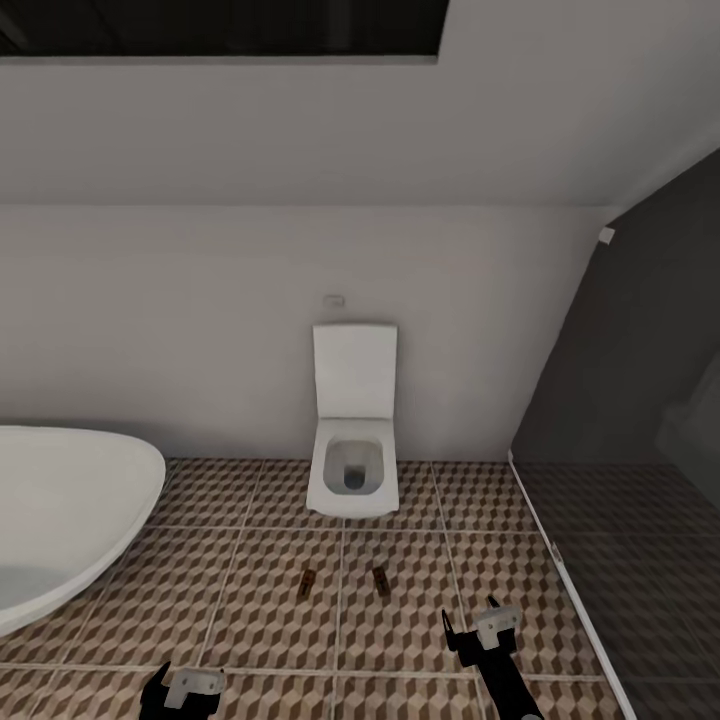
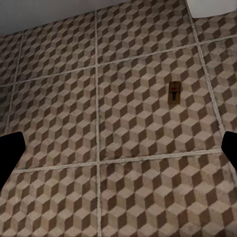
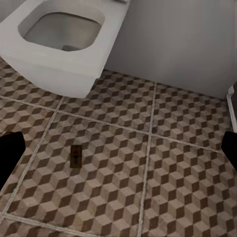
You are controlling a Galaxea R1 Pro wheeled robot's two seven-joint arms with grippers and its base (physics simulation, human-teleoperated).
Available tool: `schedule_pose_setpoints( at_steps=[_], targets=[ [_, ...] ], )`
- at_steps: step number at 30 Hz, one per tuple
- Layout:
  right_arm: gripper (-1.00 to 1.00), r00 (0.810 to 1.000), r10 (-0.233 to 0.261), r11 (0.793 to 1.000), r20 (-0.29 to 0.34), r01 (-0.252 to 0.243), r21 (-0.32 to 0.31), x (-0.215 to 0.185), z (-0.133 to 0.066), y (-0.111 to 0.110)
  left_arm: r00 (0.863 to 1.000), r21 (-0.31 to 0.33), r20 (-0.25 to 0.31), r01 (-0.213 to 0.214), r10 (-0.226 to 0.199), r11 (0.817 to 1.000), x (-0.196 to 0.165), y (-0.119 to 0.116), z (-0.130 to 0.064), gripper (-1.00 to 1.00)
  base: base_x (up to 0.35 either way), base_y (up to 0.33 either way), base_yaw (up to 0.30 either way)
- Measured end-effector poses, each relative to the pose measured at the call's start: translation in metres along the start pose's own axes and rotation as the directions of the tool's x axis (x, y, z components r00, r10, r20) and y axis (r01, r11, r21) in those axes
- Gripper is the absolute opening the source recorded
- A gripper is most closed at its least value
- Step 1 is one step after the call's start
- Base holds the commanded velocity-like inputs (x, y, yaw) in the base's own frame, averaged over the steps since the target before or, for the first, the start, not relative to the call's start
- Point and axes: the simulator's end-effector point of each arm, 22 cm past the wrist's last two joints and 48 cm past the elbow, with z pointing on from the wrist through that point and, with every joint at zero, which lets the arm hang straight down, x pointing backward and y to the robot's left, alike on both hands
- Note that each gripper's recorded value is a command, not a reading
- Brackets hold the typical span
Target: Take the four mousetraps from the cabinet in the bathroom and place them on the bathroom floor. Make sure all four end up on the same floor surface, and ensure that at least two of them are either under or directly next to the same bathroom sink.
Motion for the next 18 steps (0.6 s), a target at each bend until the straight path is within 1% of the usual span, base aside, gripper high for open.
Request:
schedule_pose_setpoints(
  at_steps=[18],
  targets=[
    [1.0, 1.0, -0.003, 1.0, 0.029, 0.002, 0.007, -0.015, 0.0, -0.003, 1.0, -0.006, 0.028, 0.004, -0.004, 1.0, -0.014, 0.003, 0.0, 1.0, 0.0, 0.0, 0.0]
  ],
)
